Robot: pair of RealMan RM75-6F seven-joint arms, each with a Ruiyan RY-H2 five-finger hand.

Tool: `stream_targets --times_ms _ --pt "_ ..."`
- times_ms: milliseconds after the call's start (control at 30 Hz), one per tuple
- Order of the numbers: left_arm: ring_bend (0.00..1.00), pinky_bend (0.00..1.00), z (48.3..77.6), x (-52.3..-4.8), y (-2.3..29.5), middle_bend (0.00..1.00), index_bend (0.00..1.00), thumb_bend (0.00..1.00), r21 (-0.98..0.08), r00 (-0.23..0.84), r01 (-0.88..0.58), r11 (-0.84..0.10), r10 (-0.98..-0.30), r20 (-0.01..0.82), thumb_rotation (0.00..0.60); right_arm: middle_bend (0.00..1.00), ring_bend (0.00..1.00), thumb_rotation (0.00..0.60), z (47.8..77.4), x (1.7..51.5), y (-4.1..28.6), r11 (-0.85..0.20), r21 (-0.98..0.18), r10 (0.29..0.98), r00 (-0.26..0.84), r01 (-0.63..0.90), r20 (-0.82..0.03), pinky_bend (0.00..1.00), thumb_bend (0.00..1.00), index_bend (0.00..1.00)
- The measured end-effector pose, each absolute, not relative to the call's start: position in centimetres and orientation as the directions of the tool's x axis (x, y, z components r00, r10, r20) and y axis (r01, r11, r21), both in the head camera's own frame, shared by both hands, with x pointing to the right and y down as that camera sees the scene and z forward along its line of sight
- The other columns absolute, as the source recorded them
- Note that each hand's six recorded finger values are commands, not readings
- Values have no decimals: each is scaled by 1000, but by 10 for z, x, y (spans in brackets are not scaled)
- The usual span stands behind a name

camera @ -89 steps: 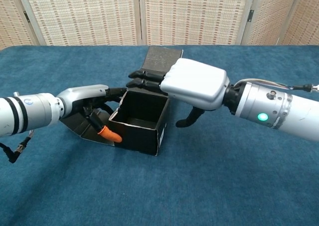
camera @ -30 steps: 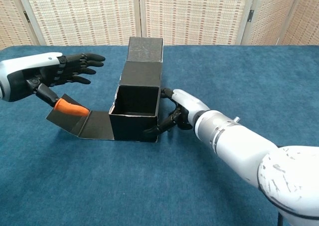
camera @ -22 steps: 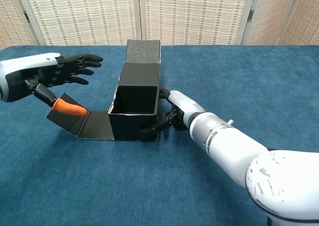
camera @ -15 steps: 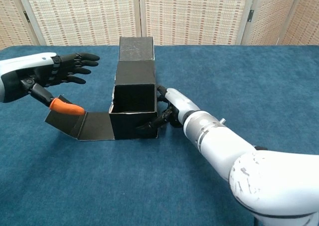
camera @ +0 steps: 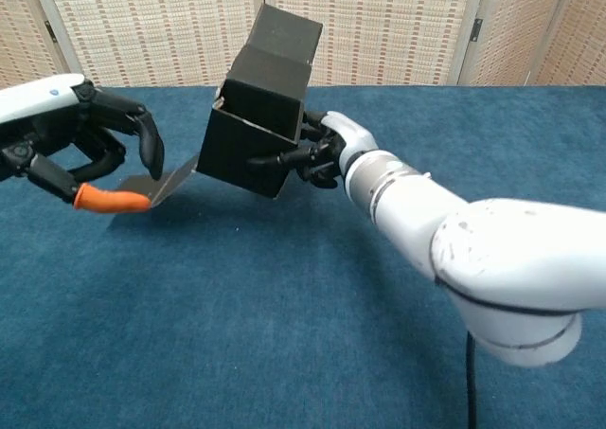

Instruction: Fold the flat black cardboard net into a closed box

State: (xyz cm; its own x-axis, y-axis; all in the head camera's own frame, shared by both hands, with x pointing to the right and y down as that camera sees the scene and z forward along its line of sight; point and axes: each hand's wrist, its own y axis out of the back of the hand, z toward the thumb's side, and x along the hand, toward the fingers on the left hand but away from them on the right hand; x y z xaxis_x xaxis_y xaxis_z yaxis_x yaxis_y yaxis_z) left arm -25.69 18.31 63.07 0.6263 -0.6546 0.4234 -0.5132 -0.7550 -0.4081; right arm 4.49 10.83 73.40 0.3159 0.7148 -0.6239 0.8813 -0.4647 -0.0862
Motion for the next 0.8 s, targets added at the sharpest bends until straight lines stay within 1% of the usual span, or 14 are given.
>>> stream_targets --times_ms 67,100,200,267,333,367,433,533,700,800 --pt "891 910 629 -248 193 589 582 256 -375 690 -454 -808 -586 425 600 566 787 600 723 46 103 -456 -26 706 343 890 -619 1000 232 495" --pt "891 906 629 -242 200 578 566 258 -353 729 -410 -841 -535 427 600 566 787 600 715 46 100 -450 12 700 361 893 -616 1000 231 495" --pt "891 904 636 -228 214 536 515 257 -303 787 -315 -900 -426 447 600 565 787 600 696 50 97 -442 99 683 405 892 -608 1000 230 495" --pt "891 904 641 -222 217 505 482 257 -297 792 -289 -910 -402 459 600 565 787 600 686 54 96 -437 143 672 428 888 -604 1000 230 495" --pt "891 904 649 -219 216 484 462 257 -308 784 -275 -911 -398 477 600 565 787 600 675 60 98 -433 184 661 449 883 -601 1000 230 495" --pt "890 904 652 -218 214 469 449 257 -315 776 -278 -907 -406 483 600 564 787 600 672 63 99 -433 194 657 455 880 -601 1000 230 495" --pt "890 904 659 -219 206 444 428 265 -343 749 -301 -890 -443 493 600 562 786 600 666 73 103 -433 211 647 465 876 -605 1000 229 495" --pt "887 903 665 -225 190 414 401 322 -411 697 -342 -845 -522 492 600 552 786 600 665 86 114 -446 212 630 473 870 -616 1000 228 495" --pt "883 900 657 -243 168 398 387 340 -549 616 -412 -727 -666 421 600 536 785 600 667 96 126 -472 211 605 488 856 -629 1000 227 495" --pt "882 900 650 -252 162 390 381 351 -600 583 -437 -669 -719 377 600 523 785 600 667 98 130 -485 203 602 493 851 -628 1000 227 495"
